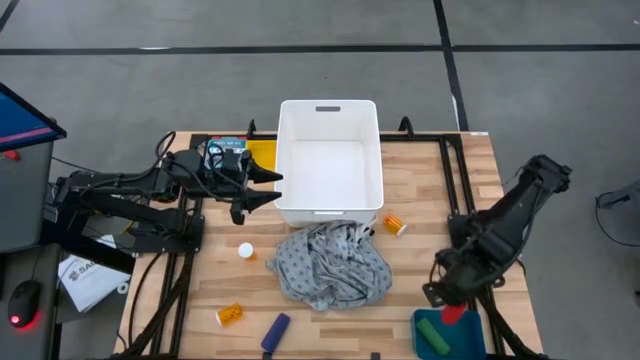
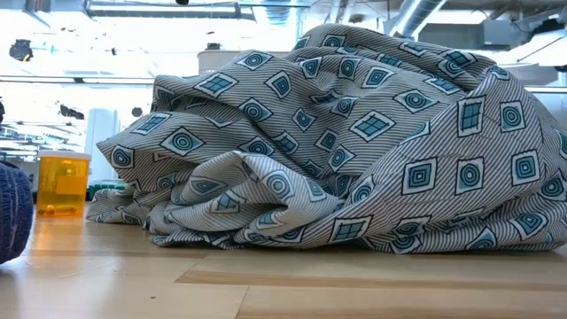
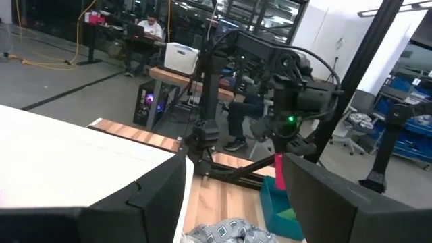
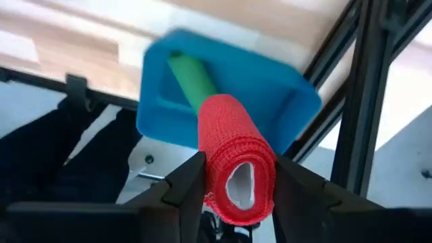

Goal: Pick & place medical supplies in basket/bin
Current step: Put the red bandage into the blue bin

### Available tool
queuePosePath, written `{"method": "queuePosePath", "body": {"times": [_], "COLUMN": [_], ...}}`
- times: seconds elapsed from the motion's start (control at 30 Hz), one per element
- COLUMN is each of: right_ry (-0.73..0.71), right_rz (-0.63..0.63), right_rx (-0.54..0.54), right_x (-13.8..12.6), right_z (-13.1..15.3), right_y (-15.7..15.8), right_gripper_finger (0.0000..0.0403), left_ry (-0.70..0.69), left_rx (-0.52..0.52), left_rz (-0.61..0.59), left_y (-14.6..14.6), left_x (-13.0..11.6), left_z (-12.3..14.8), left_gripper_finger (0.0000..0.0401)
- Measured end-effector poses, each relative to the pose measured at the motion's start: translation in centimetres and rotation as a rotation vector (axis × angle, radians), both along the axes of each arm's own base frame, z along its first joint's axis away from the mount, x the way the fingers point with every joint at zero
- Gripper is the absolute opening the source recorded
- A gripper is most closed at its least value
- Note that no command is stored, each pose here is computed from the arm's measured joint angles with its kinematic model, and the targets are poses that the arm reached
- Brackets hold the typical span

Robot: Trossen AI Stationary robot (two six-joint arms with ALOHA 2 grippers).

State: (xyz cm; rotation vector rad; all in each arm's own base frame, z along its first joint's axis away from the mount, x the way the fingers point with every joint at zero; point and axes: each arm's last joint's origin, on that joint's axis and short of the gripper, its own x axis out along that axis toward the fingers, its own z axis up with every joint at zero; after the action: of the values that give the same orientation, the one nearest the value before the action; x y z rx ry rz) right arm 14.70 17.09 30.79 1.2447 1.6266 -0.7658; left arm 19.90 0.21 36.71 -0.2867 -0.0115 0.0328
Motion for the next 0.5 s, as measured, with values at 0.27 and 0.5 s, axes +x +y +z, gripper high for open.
{"method": "queuePosePath", "body": {"times": [0.27,0.5], "right_ry": [0.109,0.195], "right_rz": [0.094,0.152], "right_rx": [0.033,0.004], "right_x": [-0.9,-1.0], "right_z": [-1.7,-3.4], "right_y": [3.6,5.2], "right_gripper_finger": [0.0152,0.0174], "left_ry": [0.000,0.001], "left_rx": [-0.001,-0.004], "left_rz": [0.000,0.000], "left_y": [0.0,0.0], "left_x": [0.0,0.0], "left_z": [0.0,0.0], "left_gripper_finger": [0.0237,0.0237]}}
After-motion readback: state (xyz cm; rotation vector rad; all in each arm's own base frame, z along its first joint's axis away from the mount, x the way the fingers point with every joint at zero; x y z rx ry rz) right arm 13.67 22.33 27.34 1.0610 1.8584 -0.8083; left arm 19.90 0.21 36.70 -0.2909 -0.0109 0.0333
